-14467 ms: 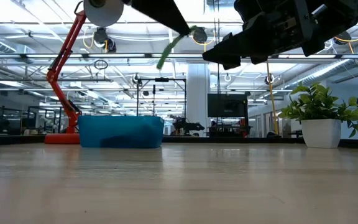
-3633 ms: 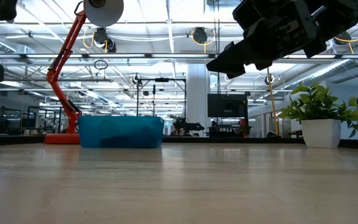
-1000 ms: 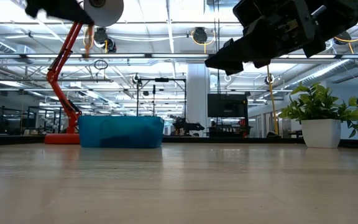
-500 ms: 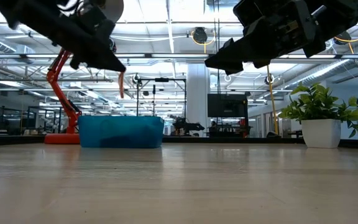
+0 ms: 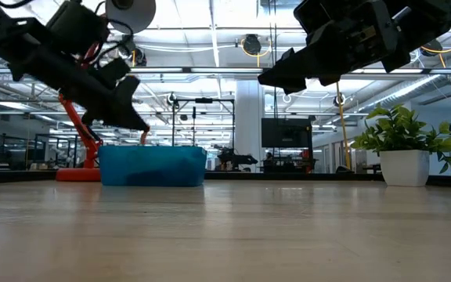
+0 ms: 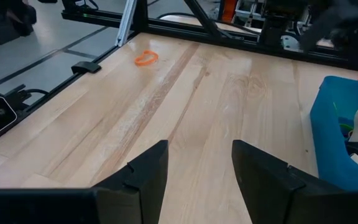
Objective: Pick and place rubber bands into bin
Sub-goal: Put the orange rubber band into the blue bin
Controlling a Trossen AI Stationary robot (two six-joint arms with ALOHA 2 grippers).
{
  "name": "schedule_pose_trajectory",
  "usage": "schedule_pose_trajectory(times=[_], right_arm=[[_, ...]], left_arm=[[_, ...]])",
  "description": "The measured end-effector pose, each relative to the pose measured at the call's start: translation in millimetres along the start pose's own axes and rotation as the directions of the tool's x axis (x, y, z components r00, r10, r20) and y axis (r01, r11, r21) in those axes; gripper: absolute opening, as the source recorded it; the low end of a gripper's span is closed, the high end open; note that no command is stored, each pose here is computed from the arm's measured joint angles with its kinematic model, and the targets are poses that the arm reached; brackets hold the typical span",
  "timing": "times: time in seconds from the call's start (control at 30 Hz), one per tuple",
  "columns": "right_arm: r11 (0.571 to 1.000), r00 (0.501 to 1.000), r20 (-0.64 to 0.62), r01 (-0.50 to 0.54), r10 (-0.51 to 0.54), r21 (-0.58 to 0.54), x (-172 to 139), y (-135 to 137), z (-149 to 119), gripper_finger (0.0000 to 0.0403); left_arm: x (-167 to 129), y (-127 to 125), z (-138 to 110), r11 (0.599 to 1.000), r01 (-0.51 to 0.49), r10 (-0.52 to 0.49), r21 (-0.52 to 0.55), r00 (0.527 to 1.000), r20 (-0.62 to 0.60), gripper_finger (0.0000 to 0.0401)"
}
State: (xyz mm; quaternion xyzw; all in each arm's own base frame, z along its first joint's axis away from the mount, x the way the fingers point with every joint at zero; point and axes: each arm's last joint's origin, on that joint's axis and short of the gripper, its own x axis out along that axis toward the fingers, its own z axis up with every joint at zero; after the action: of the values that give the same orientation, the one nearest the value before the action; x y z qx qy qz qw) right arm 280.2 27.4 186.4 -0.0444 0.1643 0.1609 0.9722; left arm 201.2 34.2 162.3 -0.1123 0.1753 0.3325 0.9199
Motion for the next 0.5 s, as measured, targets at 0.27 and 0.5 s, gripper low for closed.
schedule_pose_trajectory(times=[0.27, 0.5], right_arm=[[1.000, 1.000, 0.000, 0.000, 0.000, 0.000, 0, 0, 0, 0.0173], [1.000, 1.000, 0.000, 0.000, 0.000, 0.000, 0, 0, 0, 0.0173]], left_arm=[[11, 0, -19, 0.999, 0.003, 0.000, 0.032, 0.995, -0.103, 0.0010], [17, -1, -29, 0.998, -0.001, 0.009, 0.056, 0.988, -0.155, 0.0003]])
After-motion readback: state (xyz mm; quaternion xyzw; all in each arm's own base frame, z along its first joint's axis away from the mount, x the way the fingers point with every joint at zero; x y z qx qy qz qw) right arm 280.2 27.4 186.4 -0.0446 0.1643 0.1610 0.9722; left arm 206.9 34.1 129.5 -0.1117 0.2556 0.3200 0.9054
